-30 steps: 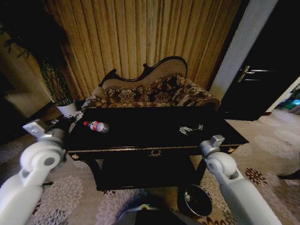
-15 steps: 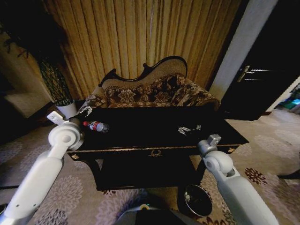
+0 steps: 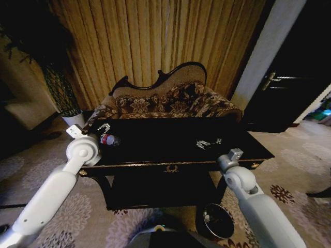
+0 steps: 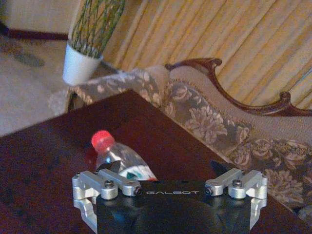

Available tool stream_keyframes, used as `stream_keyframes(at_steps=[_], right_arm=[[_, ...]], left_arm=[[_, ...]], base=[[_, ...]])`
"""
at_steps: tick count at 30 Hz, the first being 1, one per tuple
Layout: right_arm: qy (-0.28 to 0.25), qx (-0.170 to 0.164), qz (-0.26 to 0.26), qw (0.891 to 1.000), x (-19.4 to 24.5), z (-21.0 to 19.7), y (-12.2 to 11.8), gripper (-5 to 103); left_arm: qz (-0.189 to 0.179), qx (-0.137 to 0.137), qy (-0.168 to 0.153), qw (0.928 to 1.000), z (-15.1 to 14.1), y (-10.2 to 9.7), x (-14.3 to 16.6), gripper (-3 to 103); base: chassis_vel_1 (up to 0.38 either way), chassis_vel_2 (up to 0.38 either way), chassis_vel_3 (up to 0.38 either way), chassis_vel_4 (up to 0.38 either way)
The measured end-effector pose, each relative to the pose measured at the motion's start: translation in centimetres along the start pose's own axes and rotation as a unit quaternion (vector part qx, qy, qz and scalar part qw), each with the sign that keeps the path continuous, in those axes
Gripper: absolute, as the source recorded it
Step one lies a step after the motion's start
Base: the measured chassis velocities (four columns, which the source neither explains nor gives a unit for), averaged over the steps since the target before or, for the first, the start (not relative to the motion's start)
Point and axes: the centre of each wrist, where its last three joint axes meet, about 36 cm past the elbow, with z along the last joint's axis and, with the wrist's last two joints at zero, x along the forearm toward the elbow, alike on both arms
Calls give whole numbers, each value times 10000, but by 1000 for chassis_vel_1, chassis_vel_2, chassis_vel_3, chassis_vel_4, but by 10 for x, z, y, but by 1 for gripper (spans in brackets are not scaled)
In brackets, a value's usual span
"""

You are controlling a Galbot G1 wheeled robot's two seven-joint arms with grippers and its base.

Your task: Move to the front of the table and place the trash on the table into the trash bin.

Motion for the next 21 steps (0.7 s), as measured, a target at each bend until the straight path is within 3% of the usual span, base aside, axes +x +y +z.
stream_keyframes(at_steps=[7, 13, 18, 21], right_arm=[[25, 27, 21, 10000, -4, 1, -4, 100], [77, 8, 24, 10000, -6, 5, -4, 100], [134, -17, 33, 9999, -8, 11, -4, 100], [151, -10, 47, 9999, -8, 13, -4, 100]], left_arm=[[19, 317, 236, 9992, -2, -11, 11, 100], [20, 497, 302, 9983, -4, -14, 20, 100], [-6, 804, 460, 9957, -8, -15, 34, 100], [-57, 831, 470, 9954, -7, -13, 38, 100]], base=[[0, 0, 0, 0], [0, 0, 0, 0], [0, 0, 0, 0], [0, 0, 0, 0]])
